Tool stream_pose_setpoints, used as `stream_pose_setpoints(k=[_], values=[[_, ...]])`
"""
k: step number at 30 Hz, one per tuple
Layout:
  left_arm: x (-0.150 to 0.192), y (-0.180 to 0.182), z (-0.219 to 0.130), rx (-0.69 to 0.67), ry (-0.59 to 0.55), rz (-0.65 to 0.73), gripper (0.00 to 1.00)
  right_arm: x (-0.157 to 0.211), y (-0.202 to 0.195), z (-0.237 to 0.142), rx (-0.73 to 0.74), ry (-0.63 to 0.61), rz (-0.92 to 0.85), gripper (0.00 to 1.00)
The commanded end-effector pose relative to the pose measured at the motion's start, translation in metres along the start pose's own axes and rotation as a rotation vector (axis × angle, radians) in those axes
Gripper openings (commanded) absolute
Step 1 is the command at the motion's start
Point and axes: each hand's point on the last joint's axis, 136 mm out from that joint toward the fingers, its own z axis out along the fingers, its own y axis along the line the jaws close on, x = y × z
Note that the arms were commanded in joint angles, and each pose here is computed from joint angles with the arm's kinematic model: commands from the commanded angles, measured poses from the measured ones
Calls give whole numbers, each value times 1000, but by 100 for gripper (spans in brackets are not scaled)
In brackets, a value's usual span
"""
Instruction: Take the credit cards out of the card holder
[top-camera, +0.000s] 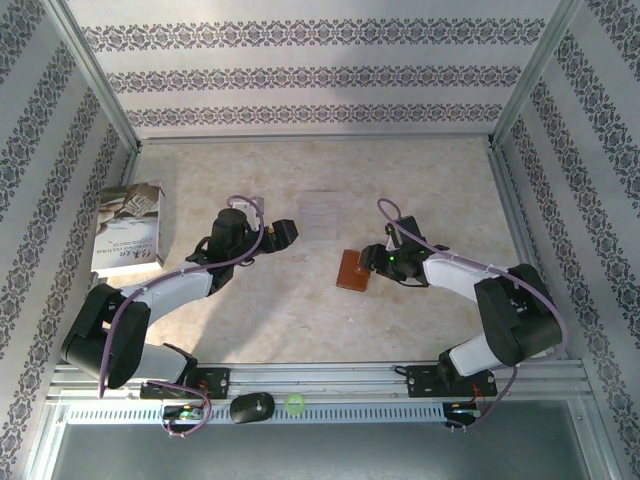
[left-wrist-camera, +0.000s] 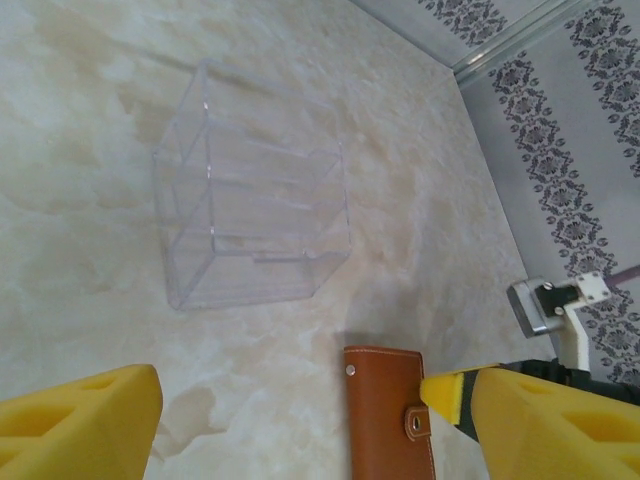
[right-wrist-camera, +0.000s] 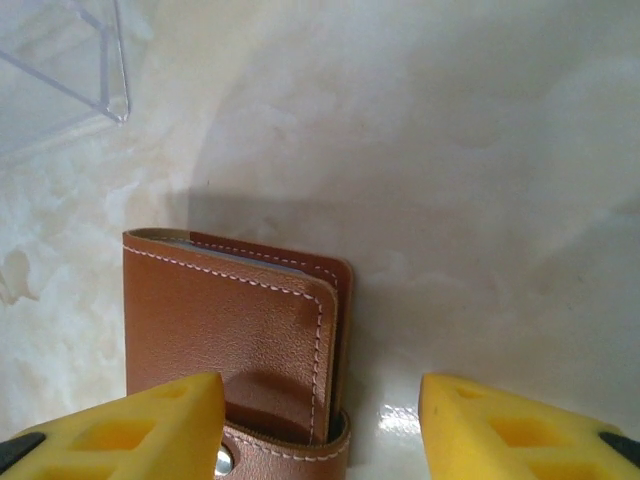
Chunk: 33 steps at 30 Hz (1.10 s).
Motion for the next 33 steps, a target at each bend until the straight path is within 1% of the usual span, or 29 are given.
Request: stream_pose_setpoints(k=[1,2,4,6,10,14,17,20,25,29,33], values=[[-3,-9,-3,51,-17,0,81,-7,10,6,-23,-9,-11,52],[-2,-9,-4,56,-18,-3,80,-6,9,8,-20,-4,-9,52],[0,-9,-5,63,-23,-12,78,-5,10,13,-30,9,-12,47],[2,-11,-6,84,-20,-18,76,-4,13,16,-50,18,-22,37],[5,-17,-10,124,-17,-21,75,-8,23,13,-88,4,-63,20],[7,-25,-15,163,-19,-7,81,-14,39,0,-144,-20,-128,0],[10,-35,-18,225,-17,-3,88,-18,59,-21,-205,-58,-182,0],[12,-43,-20,292,-32,-12,93,-21,86,-47,-276,-103,-253,0],[14,-54,-19,362,0,-5,93,-25,135,-89,-442,-143,-331,0],[7,-73,-27,476,-42,9,91,-27,171,-118,-582,-151,-360,0],[-4,-90,-42,577,-105,27,86,-30,199,-145,-714,-165,-366,0]])
